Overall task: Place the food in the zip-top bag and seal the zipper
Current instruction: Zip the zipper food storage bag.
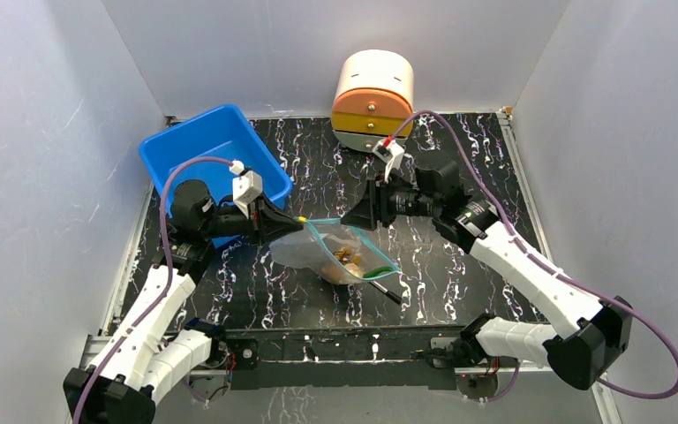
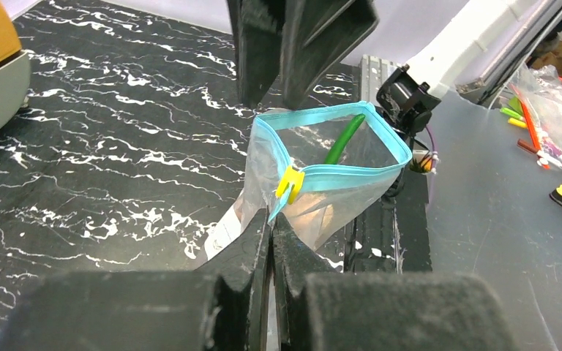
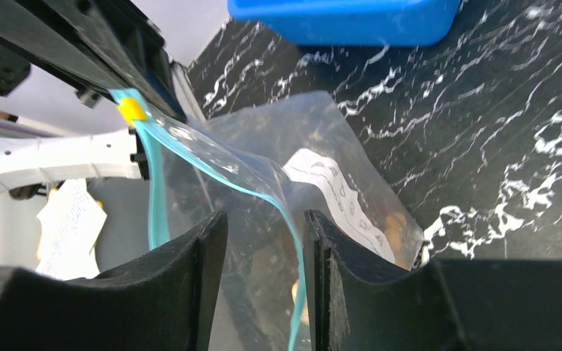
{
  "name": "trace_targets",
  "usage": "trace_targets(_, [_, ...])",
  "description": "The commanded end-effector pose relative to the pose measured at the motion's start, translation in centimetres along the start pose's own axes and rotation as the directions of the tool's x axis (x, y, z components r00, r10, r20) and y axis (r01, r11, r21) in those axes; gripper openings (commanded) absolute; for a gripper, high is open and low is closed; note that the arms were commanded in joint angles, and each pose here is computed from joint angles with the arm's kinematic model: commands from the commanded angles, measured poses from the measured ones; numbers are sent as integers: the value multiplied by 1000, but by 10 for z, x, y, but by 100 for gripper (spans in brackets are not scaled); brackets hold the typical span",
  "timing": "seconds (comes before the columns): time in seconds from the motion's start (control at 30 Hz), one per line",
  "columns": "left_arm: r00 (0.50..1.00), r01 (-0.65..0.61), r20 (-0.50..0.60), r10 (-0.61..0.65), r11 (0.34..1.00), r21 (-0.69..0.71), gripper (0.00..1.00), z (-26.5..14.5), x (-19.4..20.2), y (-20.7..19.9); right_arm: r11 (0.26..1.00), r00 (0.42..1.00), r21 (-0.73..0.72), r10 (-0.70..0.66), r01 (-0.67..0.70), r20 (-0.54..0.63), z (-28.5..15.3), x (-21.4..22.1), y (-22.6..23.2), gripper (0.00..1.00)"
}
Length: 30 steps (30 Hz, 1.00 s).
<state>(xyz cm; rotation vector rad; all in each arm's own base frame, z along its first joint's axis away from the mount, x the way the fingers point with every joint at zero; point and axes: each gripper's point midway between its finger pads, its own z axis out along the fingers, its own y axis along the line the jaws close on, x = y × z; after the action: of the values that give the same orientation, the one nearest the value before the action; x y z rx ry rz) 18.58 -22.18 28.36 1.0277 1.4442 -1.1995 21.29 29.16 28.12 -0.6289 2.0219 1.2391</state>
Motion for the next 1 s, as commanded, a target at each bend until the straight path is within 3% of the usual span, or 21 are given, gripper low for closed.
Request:
trace_targets(0.0, [1000, -12, 7, 13, 998, -60, 0, -4, -17, 0, 990, 974, -26, -132, 138, 183, -19, -56, 37, 41])
trace_targets(0.27, [997, 55, 52, -53, 998, -36, 0, -3, -22, -8, 896, 872, -96, -392, 435, 294, 0, -63, 84, 41])
trace_targets(0.4, [995, 21, 95, -18, 999, -27, 0, -5, -24, -15, 838, 813, -96, -483, 537, 327, 17, -64, 104, 41])
trace_targets(0.6, [997, 6, 79, -4, 1000, -22, 0, -7, -21, -18, 767, 743, -113, -557, 631, 370, 28, -66, 117, 42])
trace_targets(0.9, [995, -44, 87, 45, 999, -10, 0, -8, -23, -23, 728, 716, -127, -601, 674, 355, 43, -55, 115, 34])
trace_targets(0.97, [995, -42, 90, 43, 999, -9, 0, -8, -23, -23, 723, 719, -146, -600, 675, 352, 45, -53, 117, 29])
